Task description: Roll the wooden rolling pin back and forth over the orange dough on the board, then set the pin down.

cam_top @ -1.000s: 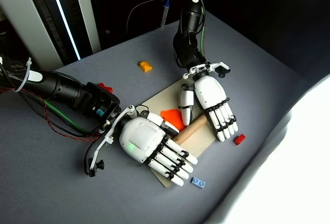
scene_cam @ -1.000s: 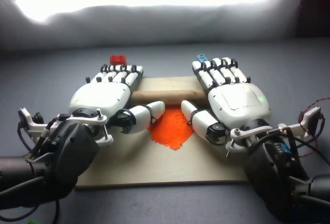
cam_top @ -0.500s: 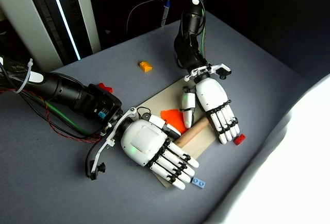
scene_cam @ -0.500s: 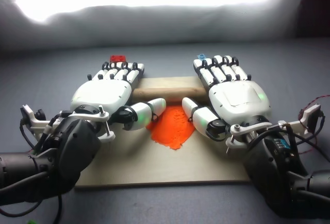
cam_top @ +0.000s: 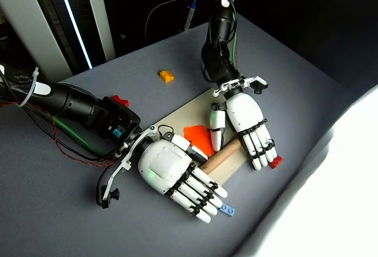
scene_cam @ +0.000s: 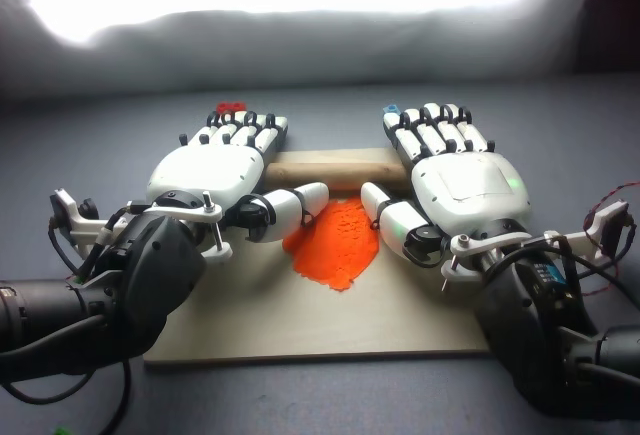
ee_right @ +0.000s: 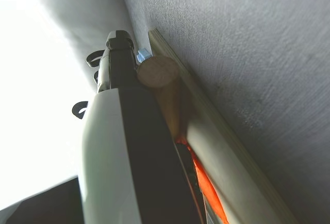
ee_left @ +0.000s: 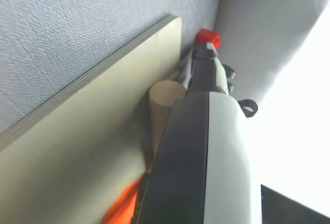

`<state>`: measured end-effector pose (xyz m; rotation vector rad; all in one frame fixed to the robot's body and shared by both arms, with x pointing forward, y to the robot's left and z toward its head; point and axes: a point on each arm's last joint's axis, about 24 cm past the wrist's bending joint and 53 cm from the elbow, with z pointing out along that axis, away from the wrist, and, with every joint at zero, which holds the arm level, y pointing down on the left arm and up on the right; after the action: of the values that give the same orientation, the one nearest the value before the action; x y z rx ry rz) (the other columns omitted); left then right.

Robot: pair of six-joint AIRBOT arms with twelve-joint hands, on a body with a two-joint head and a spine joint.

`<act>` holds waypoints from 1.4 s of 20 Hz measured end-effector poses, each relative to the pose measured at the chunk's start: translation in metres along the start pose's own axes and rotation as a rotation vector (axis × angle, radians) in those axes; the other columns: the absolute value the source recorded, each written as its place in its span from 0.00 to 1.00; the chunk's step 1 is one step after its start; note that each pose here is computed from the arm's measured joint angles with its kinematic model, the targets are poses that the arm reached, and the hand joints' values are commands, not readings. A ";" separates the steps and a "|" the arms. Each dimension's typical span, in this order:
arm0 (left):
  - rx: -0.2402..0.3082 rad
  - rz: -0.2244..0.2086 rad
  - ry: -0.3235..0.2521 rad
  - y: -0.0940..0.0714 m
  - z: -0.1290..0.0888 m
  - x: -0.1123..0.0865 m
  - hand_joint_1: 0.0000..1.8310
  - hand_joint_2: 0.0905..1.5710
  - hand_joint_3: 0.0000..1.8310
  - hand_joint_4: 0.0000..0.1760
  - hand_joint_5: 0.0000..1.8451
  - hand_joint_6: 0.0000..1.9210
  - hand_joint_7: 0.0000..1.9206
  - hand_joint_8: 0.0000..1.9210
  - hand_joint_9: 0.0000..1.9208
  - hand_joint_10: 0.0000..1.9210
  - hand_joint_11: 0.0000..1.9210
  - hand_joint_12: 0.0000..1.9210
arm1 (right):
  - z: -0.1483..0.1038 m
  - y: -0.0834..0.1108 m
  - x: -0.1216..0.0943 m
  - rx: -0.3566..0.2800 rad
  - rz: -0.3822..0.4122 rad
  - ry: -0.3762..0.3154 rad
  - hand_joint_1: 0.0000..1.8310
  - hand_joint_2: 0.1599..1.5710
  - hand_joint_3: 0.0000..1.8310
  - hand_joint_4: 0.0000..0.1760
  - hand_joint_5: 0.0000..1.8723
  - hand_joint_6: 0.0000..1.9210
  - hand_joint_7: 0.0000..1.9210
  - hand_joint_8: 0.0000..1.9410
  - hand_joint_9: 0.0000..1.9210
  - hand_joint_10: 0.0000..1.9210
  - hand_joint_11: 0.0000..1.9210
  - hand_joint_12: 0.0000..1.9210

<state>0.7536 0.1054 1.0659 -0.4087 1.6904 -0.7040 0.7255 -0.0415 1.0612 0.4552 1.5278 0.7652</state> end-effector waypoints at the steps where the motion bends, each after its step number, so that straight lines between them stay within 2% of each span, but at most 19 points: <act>1: 0.000 0.001 0.001 0.000 0.000 0.000 0.00 0.87 0.01 0.00 0.00 0.00 0.00 0.00 0.00 0.00 0.00 0.00 | 0.000 0.000 0.000 0.000 0.001 0.000 0.00 0.91 0.00 0.00 0.06 0.01 0.03 0.00 0.00 0.00 0.00 0.00; 24: 0.000 0.015 0.042 -0.001 0.003 -0.002 0.00 0.87 0.01 0.00 0.00 0.00 0.00 0.00 0.00 0.00 0.00 0.00 | -0.007 0.005 0.000 0.010 0.015 0.017 0.00 0.91 0.00 0.00 0.06 0.00 0.03 0.00 0.00 0.00 0.00 0.00; 28: 0.001 0.017 0.050 -0.001 0.001 -0.001 0.00 0.86 0.00 0.00 0.00 0.00 0.00 0.00 0.00 0.00 0.00 0.00 | -0.011 0.007 0.001 0.009 0.020 0.024 0.00 0.87 0.00 0.00 0.06 0.00 0.03 0.00 0.00 0.00 0.00 0.00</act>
<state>0.7551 0.1049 1.0676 -0.3780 1.7386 -0.7073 0.7139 -0.0381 1.0650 0.4702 1.5521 0.7817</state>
